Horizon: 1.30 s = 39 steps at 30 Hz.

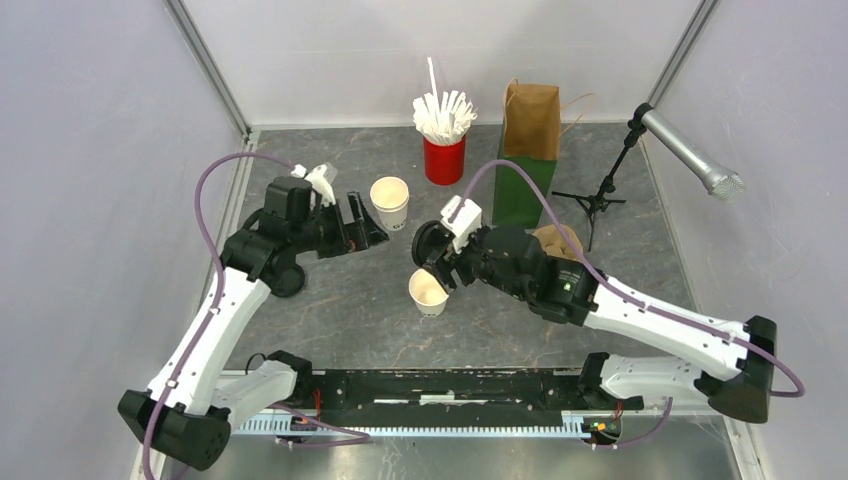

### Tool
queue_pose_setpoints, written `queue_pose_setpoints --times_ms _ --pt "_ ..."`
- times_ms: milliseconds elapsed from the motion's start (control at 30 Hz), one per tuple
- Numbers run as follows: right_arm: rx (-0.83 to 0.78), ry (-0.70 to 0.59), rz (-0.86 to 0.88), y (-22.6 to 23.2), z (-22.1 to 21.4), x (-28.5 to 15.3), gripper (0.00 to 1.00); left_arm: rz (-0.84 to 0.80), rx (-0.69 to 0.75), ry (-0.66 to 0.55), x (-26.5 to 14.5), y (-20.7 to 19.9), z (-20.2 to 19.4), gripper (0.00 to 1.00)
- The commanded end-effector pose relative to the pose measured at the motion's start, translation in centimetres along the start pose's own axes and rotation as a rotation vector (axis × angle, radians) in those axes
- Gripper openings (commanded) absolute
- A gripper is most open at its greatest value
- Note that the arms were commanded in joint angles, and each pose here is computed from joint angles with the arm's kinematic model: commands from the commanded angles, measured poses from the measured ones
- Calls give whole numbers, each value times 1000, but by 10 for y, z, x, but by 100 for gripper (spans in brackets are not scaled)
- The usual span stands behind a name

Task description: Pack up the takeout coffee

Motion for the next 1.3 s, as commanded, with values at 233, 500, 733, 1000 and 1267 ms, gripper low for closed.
queue_pose_setpoints --times_ms 233,500,733,1000,1267 --pt "-6 469 -42 5 -55 1 79 -175 -246 -26 5 27 -14 90" --pt "-27 565 -33 12 -53 12 80 -353 -313 30 24 20 -44 84" --pt "-58 667 -24 16 -71 26 83 -377 -362 77 37 25 -61 82" --pt "-107 758 -36 16 -83 41 85 -399 -375 97 45 24 -69 81" --pt "-129 799 -31 17 -90 49 88 -407 -413 119 57 25 -84 80"
Point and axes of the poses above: each gripper's point midway between its finger pads, its own x axis out along the fingers, its own y axis along the line the jaws close on, z = x × y, the point moved 2 cm from there along -x, back along the fingers, and after that the axes turned 9 degrees about x, right-handed, at the moved point
